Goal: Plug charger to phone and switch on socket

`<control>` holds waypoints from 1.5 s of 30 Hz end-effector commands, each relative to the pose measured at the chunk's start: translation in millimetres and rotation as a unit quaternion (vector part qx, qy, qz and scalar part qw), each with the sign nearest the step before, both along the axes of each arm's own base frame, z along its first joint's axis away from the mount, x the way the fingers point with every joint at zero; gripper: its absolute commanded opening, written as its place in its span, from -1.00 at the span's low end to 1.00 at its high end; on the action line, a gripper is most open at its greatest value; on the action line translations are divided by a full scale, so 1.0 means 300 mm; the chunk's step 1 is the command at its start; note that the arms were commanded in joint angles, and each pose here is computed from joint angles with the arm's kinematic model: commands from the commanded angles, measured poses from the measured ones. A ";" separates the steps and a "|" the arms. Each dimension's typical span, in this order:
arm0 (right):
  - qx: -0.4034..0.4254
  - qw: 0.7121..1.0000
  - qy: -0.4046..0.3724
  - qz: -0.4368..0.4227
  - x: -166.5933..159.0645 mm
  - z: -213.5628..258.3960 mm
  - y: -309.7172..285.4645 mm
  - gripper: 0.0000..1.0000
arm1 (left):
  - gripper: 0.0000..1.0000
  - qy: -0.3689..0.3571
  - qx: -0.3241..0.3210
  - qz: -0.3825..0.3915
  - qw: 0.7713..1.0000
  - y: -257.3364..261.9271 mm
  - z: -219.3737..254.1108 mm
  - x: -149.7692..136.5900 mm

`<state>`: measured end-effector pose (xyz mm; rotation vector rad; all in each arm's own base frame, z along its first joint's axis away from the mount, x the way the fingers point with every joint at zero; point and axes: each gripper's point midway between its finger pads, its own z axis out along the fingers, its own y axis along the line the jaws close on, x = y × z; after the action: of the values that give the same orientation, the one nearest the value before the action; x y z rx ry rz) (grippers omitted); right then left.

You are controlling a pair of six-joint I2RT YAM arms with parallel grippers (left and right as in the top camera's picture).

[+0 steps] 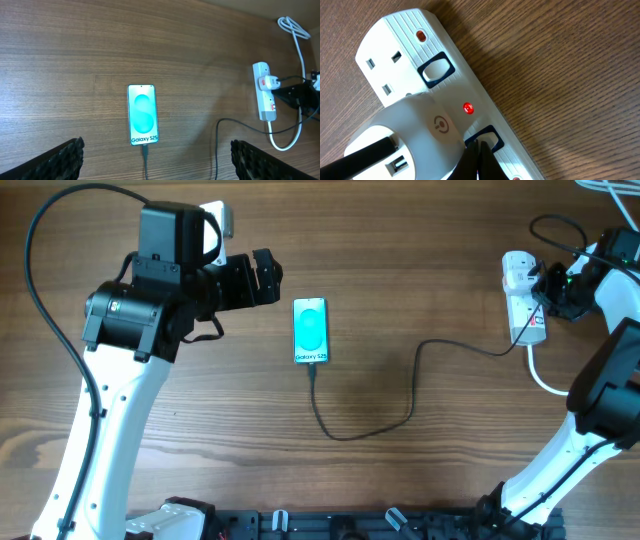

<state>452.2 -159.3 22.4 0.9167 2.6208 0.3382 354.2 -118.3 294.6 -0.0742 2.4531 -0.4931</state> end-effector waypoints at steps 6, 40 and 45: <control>0.021 0.999 0.021 -0.013 -0.033 -0.027 -0.003 -0.91 | 1.00 -0.009 -0.005 0.000 1.000 0.004 0.025 0.000; -0.104 0.923 -0.233 0.287 -0.711 1.108 0.627 -0.91 | 1.00 -0.009 -0.005 0.000 1.000 0.004 0.025 0.000; -0.051 0.951 -0.212 0.217 -0.764 1.102 0.635 0.99 | 0.99 -0.009 -0.005 0.000 1.000 0.004 0.025 0.000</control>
<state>228.3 32.6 350.0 0.0519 2.3822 0.4171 354.3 -118.3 294.6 -0.0742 2.4527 -0.4932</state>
